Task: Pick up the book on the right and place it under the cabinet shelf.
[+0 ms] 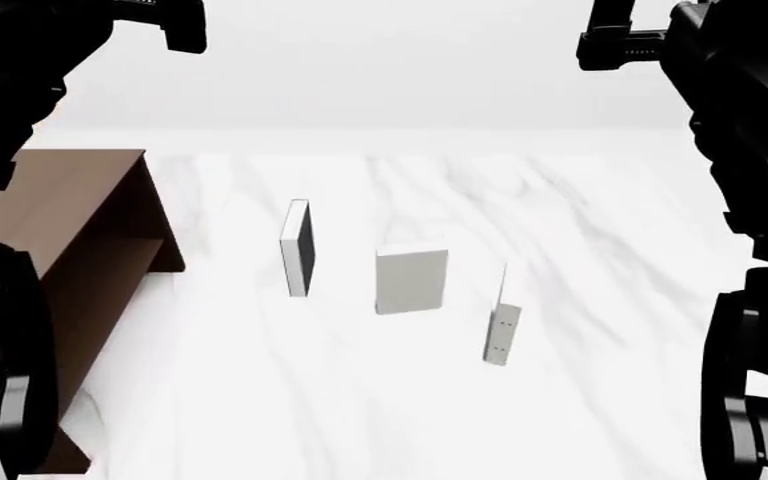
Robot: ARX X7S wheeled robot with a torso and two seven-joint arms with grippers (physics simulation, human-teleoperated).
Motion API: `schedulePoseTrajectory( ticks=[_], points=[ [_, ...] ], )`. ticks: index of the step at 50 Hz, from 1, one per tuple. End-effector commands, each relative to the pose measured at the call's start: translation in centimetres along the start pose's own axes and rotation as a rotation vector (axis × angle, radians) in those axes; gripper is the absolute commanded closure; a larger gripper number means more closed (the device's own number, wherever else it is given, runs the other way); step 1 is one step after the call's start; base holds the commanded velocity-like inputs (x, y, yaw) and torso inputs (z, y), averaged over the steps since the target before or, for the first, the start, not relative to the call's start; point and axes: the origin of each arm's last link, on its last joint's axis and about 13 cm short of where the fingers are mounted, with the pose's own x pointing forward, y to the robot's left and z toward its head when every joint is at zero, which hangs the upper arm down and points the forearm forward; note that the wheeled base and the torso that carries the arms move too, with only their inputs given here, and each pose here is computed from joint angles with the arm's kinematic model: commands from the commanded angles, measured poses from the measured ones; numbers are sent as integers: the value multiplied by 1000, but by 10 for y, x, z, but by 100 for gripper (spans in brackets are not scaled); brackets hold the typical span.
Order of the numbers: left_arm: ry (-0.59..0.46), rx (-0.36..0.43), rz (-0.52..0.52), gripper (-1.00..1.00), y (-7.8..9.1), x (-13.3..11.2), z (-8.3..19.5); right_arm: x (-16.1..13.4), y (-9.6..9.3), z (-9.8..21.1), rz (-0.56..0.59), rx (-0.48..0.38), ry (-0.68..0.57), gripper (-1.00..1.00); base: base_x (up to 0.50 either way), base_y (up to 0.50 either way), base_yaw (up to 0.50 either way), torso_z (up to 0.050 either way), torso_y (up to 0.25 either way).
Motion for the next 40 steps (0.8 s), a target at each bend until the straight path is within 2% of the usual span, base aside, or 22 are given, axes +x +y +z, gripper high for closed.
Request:
schedulePoseTrajectory(
  ticks=[1, 22, 31, 34, 40],
  points=[
    [0, 0, -2, -100, -1, 0, 0, 0, 0, 0, 1, 2, 1, -100, 500, -4, 0, 0, 0],
    [-3, -1, -2, -100, -1, 0, 2, 0, 0, 0, 5, 1, 12, -100, 500, -6, 0, 0, 1],
    [-3, -2, -1, -100, 0, -1, 3, -1, 1, 0, 14, -2, 1, -100, 0, 0, 0, 0, 2],
    [-3, -2, -1, -100, 0, -1, 3, -1, 1, -1, 17, -1, 1, -100, 392, 0, 0, 0, 0],
    [-1, -4, -3, -100, 0, -2, 1, -5, 0, -3, 19, -20, 34, -100, 21, 0, 0, 0, 1]
  ],
)
